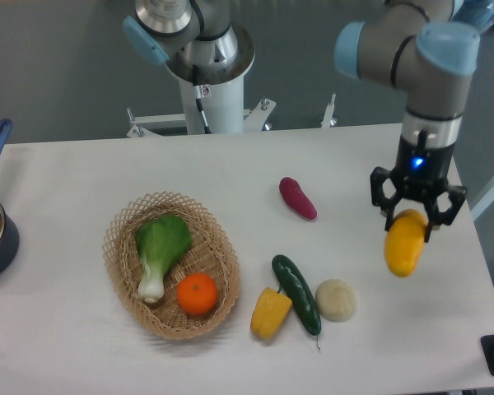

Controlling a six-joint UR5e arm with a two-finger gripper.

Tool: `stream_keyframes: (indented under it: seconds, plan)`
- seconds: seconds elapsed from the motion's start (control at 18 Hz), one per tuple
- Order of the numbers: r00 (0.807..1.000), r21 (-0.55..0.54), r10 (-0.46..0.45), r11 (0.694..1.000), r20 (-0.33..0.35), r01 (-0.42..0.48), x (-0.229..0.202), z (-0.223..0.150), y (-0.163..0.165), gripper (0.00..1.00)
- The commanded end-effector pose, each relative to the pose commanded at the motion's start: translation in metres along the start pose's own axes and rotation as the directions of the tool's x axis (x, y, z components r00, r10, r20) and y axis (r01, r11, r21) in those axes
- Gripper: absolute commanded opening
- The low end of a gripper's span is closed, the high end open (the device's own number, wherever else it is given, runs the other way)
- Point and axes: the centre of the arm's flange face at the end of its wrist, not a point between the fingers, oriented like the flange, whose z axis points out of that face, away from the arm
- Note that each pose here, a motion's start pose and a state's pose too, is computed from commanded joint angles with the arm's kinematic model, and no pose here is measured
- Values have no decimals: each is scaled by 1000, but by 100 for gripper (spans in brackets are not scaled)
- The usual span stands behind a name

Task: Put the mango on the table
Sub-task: 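Move the held yellow mango toward the sweet potato and lower it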

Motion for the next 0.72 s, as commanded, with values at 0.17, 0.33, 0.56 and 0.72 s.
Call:
stream_keyframes:
  seconds: [0.17, 0.33, 0.56, 0.72]
  plan:
    - [998, -19, -16, 1000, -65, 15, 24, 25, 13, 33]
    - [995, -30, -12, 999, -99, 9, 37, 38, 23, 33]
    - [976, -22, 166, 985, -140, -171, 44, 51, 48, 33]
    - [963, -15, 223, 974, -153, -228, 47, 55, 51, 33]
